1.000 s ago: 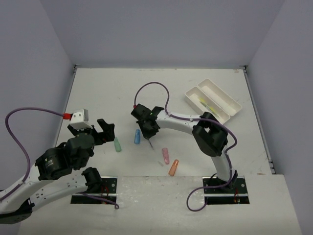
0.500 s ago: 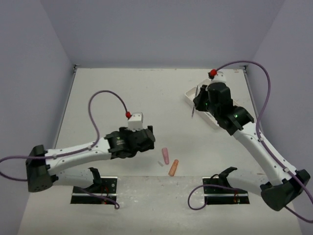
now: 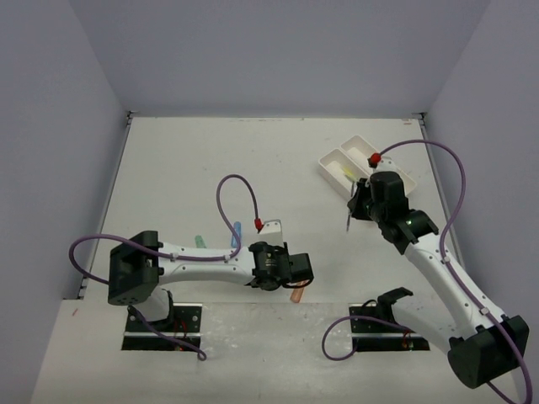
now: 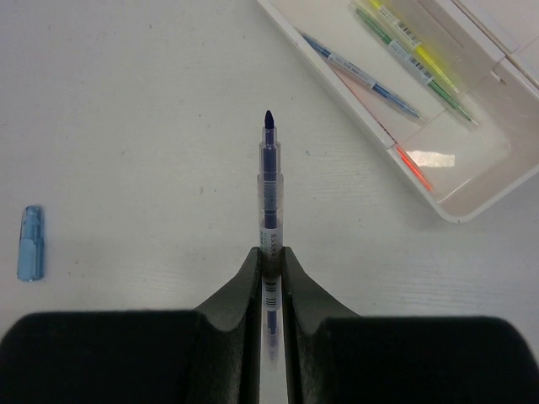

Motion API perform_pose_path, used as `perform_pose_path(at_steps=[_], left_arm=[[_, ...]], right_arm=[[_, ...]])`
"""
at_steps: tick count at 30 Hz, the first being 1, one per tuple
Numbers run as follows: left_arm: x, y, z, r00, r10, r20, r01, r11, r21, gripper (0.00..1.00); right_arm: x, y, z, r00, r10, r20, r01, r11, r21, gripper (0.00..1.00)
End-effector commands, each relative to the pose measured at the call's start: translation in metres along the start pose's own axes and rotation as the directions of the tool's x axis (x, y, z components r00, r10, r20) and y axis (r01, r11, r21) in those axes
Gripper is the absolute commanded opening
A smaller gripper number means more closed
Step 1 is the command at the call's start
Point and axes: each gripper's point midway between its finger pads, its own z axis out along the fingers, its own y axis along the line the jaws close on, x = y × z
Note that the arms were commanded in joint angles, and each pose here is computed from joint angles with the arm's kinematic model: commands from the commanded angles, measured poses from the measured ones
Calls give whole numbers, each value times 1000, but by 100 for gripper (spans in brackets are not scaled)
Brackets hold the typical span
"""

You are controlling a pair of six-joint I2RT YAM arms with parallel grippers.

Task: Sort the stationery into containers
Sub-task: Close the pen cap on the pen.

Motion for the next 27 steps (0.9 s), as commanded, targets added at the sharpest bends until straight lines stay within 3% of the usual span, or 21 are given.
perform_pose_path(at_steps=[1,8,27], left_arm=[[2,-9,1,991,-135,-12,135,991,-6,38],[12,-1,5,967,-252,-34,250,966,-66,26],[24,6,36,974,-222,-43,212,963,-164,31]], right_arm=[[-19,10,-5,998,-7,69,11,998,-54,0],[-18,10,-9,997,-7,80,12,998,-64,0],[-19,14,-11,995,-20,101,30,995,-97,0]])
